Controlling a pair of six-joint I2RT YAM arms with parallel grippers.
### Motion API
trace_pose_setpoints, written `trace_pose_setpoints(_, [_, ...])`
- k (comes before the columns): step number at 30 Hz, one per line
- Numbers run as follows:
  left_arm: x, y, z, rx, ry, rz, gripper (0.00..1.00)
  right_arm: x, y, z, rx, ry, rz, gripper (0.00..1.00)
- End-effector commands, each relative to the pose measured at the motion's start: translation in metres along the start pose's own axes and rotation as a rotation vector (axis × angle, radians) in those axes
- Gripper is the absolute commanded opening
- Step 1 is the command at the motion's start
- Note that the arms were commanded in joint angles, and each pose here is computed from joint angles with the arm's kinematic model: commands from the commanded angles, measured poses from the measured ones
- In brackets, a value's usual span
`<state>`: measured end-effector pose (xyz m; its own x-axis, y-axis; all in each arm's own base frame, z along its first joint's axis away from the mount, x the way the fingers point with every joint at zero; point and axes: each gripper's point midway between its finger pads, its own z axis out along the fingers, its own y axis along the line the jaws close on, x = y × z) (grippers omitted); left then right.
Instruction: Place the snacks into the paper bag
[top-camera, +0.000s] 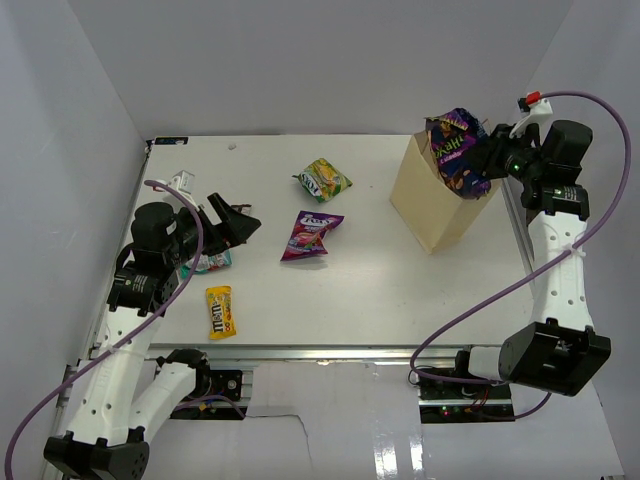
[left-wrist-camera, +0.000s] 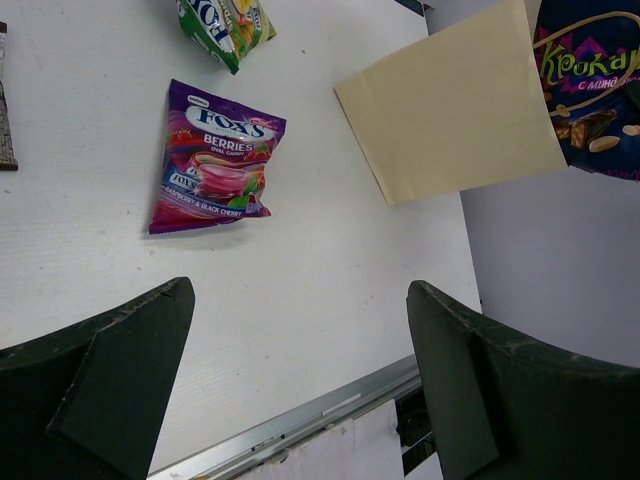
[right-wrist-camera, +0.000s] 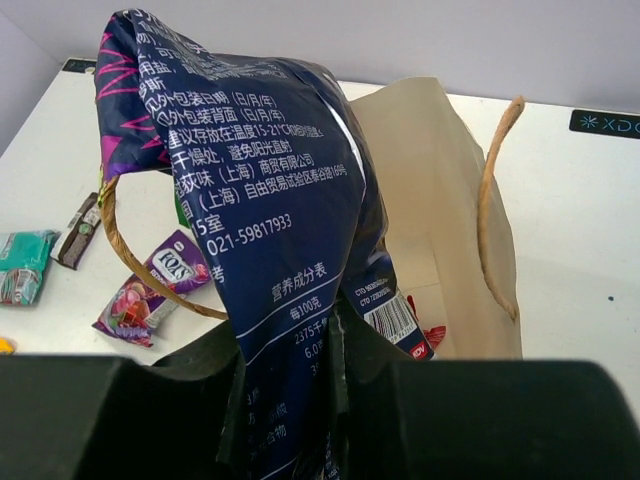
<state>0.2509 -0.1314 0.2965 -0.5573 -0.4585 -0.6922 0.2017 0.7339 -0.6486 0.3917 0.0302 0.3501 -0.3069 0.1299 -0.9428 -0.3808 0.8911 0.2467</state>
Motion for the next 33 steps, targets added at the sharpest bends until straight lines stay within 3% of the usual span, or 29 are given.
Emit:
trace_pose_setpoints(1, [0.001,-0.001,0.000,0.009,0.005,0.003,0.98,-0.042,0.017,-0.008,-0.069,-0.144,-0.133,0.08])
trace_pose_setpoints(15, [0.003,0.001,0.002,0.007,0.012,0.000,0.98,-0.007,0.000,0.009,-0.065,-0.067,-0.118,0.10])
trace_pose_setpoints(21, [0.002,0.000,0.003,0.012,0.014,0.001,0.98,0.002,-0.004,0.012,-0.065,-0.049,-0.118,0.23])
trace_pose_setpoints(30, [0.003,0.000,0.006,0.013,0.020,-0.001,0.98,0.006,-0.002,0.011,-0.081,-0.045,-0.162,0.61])
trace_pose_setpoints(33, [0.003,0.000,0.005,0.014,0.019,0.000,0.98,0.006,0.001,0.010,-0.097,-0.047,-0.174,0.64])
